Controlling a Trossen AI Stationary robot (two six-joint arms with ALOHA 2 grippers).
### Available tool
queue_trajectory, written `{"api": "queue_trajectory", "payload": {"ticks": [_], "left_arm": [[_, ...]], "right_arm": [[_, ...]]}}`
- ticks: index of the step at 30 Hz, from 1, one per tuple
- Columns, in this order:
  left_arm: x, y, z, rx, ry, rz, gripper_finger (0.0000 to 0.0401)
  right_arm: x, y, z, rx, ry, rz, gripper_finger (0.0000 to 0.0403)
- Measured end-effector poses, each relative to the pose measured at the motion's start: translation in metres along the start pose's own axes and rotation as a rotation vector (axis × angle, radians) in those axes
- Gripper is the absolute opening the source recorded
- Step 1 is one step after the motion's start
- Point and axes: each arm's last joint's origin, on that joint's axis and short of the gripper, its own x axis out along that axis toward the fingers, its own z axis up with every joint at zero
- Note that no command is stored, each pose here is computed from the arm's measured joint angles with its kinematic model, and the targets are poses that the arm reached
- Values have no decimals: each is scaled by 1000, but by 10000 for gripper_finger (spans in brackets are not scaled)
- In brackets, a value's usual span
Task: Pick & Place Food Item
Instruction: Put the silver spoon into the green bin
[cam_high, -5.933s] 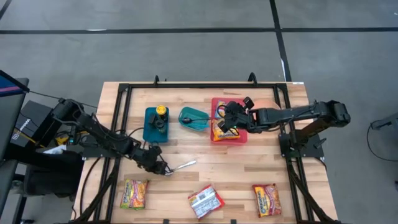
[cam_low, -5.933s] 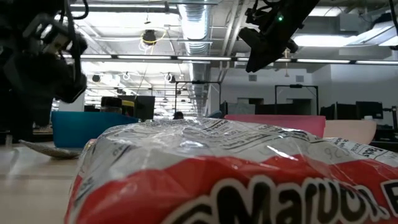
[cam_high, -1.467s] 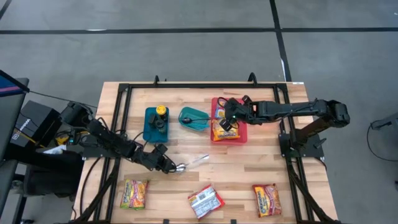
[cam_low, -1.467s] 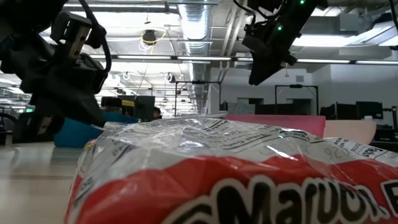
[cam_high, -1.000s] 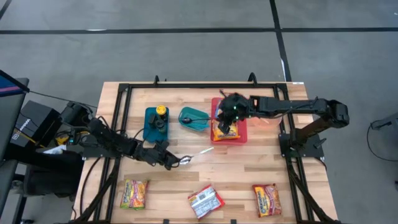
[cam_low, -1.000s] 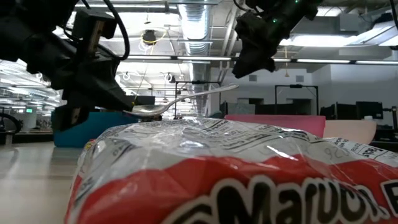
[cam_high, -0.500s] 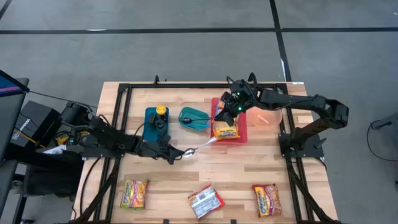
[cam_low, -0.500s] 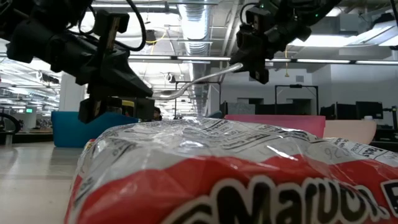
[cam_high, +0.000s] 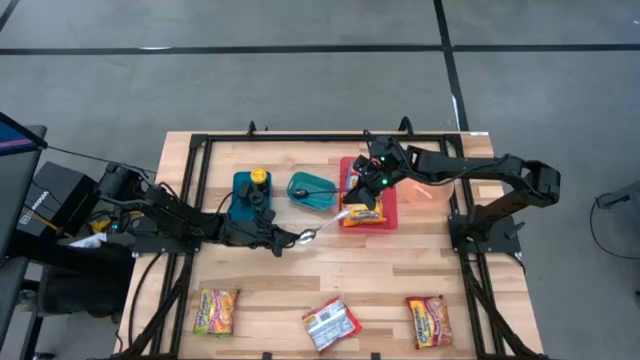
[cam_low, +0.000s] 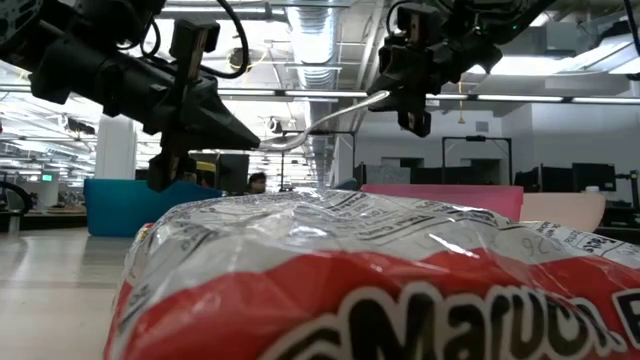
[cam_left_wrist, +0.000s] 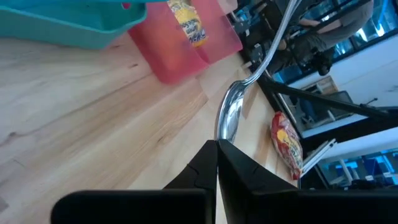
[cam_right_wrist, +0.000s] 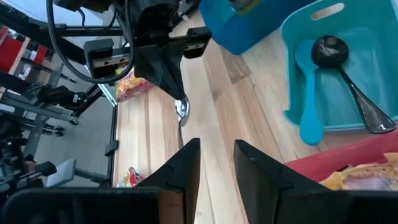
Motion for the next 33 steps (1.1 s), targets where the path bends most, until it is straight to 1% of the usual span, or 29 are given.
{"api": "queue_trajectory", "payload": {"ticks": [3,15,23,28,33], "left_arm": [[0,0,0,10,0,-1,0],[3,3,9,-6,-29,1,0],[4,4,13,-4,-49,-3,0],[5,3,16,-1,-64,-15,0],[5,3,16,0,-63,-15,0]], "right_arm": [[0,1,0,3,0,1,93],[5,8,-4,-7,17,20,93],[6,10,-3,14,9,28,93],[6,11,-3,48,5,31,93],[7,14,-1,46,-16,48,93]]}}
